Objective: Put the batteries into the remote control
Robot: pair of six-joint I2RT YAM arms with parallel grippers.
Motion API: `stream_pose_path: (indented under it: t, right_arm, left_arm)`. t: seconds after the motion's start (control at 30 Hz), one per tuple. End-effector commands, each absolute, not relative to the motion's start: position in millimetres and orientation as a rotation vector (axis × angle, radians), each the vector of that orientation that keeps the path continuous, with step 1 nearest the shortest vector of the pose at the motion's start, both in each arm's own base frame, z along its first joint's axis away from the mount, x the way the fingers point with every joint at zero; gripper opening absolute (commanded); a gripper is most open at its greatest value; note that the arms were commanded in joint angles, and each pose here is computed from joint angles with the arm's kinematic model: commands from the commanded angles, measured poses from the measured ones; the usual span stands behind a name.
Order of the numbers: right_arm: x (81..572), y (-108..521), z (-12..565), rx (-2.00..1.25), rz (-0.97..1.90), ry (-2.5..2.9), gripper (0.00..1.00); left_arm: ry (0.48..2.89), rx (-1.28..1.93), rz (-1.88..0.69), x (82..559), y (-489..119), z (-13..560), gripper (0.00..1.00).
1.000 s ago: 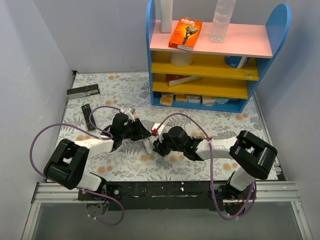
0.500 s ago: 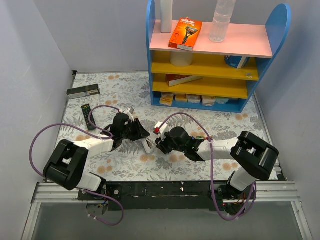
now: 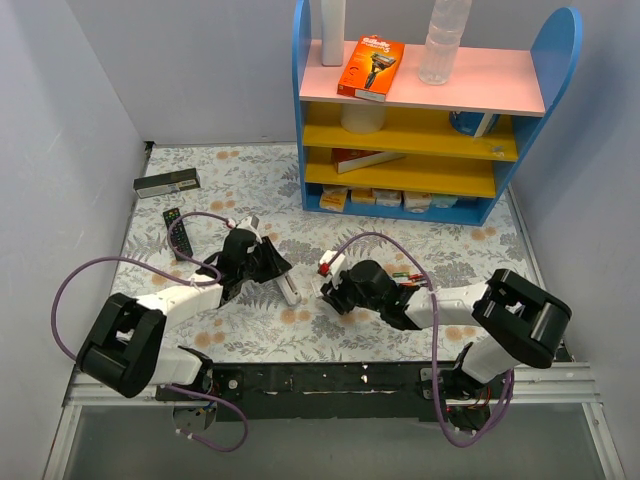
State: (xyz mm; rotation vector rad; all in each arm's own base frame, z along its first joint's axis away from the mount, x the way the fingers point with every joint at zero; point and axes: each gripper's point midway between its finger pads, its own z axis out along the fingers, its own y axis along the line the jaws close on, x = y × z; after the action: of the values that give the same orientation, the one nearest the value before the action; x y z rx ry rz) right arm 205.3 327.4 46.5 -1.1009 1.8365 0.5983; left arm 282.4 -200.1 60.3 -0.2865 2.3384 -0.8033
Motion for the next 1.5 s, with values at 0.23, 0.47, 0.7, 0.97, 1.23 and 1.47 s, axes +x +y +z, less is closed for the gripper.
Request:
stream_pose_path:
  t: [0.23, 0.47, 0.7, 0.97, 1.23, 1.47]
  right_arm:
    - [208.9, 301.1, 69.4, -0.958, 0.538, 1.947, 0.52]
    - [211.1, 279.0, 107.2, -0.788, 0.493, 2.122, 0.66]
    - [203.3, 223.2, 114.0, -0.661, 0.397, 2.352, 0.72]
    - [195.4, 159.5, 102.7, -0.455, 0.256, 2.554, 0.6]
    - [202.9, 139.9, 86.2, -0.314, 0.24, 2.652, 0.53]
    - [218.8, 114.9, 71.7, -0.112, 0.125, 2.716, 0.36]
  left_arm:
    - [2.244, -0.292, -0.757, 278.9, -183.6, 81.4, 0.0]
    - [2.108, -0.135, -1.001, 255.4, -204.0, 124.4, 0.0]
    - [2.019, -0.049, -1.192, 225.6, -214.6, 146.9, 0.0]
    - [1.971, -0.029, -1.264, 206.3, -213.3, 152.5, 0.0]
    - [1.88, -0.002, -1.229, 205.0, -205.3, 171.9, 0.0]
    - [1.842, 0.071, -1.194, 197.7, -200.7, 183.1, 0.0]
